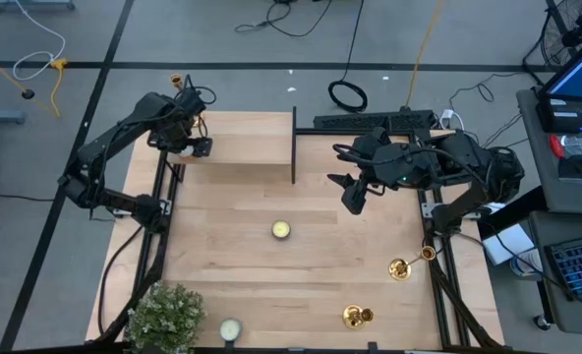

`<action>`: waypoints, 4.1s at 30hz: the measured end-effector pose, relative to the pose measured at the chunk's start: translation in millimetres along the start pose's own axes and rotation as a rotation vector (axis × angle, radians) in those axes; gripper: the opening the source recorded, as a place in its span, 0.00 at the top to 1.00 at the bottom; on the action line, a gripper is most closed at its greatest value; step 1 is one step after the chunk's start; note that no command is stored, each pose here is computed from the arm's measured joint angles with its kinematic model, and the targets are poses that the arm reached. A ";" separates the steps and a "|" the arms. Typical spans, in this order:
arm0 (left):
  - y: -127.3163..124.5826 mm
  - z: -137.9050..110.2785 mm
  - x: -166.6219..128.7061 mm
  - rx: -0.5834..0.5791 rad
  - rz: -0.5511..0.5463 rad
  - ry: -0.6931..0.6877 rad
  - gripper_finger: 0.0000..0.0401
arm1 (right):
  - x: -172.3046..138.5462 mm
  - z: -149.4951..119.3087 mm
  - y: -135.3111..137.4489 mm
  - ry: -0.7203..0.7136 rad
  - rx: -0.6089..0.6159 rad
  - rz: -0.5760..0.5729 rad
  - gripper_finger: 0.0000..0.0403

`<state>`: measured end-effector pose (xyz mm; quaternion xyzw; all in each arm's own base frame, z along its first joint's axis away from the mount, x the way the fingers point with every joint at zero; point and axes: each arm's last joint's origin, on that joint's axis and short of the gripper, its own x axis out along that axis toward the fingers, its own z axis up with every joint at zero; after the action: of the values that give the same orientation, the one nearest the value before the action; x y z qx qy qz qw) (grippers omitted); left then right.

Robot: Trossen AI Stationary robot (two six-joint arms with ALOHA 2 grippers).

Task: Pick & Place candle stick holders
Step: Put the orange scented candle on the shelf

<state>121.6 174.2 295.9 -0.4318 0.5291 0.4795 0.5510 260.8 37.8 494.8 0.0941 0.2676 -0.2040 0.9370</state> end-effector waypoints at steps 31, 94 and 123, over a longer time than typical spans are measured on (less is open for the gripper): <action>0.9 -1.9 -0.1 0.027 0.013 0.019 0.19 | 0.1 0.5 0.4 -0.005 0.002 0.005 0.41; -11.8 -9.3 -82.1 0.171 -0.218 -0.181 0.03 | 0.1 1.7 0.8 -0.017 0.009 0.008 0.41; -11.0 -142.9 -165.8 0.466 -0.774 -0.018 0.03 | 0.2 0.8 0.1 -0.007 -0.027 0.002 0.41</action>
<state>111.6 20.0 451.3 -0.4580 0.4181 0.1098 0.7768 261.4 37.6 495.3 0.0809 0.2671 -0.1999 0.9392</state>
